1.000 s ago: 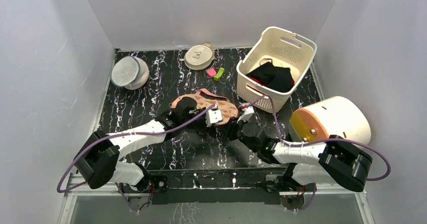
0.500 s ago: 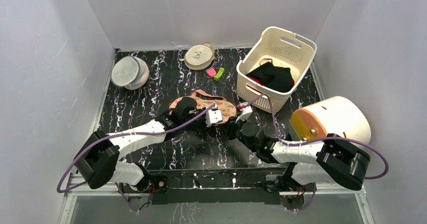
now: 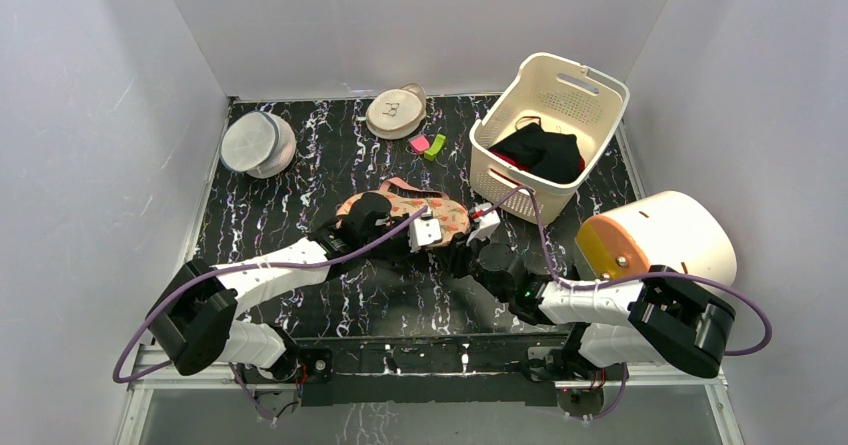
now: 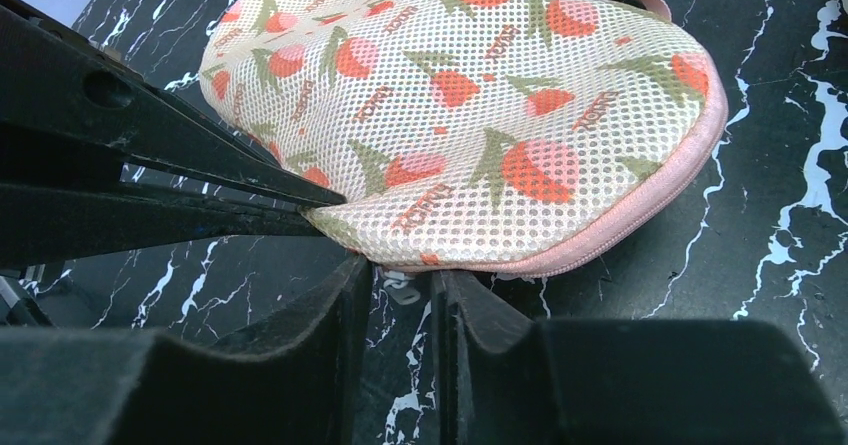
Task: Unzip the laundry bag and remove the bra
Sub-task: Unzip the laundry bag at the center of the board.
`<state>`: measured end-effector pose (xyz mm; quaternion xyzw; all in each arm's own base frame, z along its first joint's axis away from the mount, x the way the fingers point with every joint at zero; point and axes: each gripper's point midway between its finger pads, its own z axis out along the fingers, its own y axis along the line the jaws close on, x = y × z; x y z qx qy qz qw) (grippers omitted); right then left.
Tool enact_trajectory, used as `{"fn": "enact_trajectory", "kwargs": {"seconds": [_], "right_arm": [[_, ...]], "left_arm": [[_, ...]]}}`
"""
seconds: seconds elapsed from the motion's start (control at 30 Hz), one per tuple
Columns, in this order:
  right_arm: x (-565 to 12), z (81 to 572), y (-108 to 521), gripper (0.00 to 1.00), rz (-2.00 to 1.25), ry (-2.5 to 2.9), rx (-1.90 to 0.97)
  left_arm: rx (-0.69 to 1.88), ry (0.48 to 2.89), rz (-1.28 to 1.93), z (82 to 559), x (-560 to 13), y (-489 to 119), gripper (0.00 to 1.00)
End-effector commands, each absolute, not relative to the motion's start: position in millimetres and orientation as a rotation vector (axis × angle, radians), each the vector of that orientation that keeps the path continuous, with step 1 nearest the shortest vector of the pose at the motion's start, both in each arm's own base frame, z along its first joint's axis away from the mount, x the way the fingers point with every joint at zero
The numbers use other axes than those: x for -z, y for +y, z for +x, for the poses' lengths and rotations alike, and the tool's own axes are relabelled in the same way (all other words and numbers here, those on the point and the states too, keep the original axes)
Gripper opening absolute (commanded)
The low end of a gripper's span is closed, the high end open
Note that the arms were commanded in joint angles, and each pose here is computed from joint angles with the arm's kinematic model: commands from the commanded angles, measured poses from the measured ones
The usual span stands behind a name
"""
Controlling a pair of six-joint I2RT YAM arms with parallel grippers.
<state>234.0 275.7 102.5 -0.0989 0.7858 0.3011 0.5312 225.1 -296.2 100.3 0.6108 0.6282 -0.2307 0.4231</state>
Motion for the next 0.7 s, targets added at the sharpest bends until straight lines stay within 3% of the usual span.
{"fn": "enact_trajectory", "kwargs": {"seconds": [0.0, 0.17, 0.5, 0.57, 0.67], "right_arm": [[-112, 242, 275, 0.22, -0.229, 1.821, -0.695], [-108, 243, 277, 0.12, -0.256, 1.830, -0.678], [-105, 242, 267, 0.03, -0.258, 1.853, -0.627], [-103, 241, 263, 0.08, -0.268, 1.866, -0.605], [-105, 242, 257, 0.37, -0.255, 1.863, -0.579]], "left_arm": [[0.630, 1.479, 1.540, 221, -122, -311, 0.00], [0.629, 1.478, 1.538, 221, -123, -311, 0.00], [0.601, 1.481, 1.539, 223, -122, -308, 0.00], [0.599, 1.481, 1.540, 223, -122, -307, 0.00], [0.607, 1.480, 1.542, 222, -122, -308, 0.00]]}}
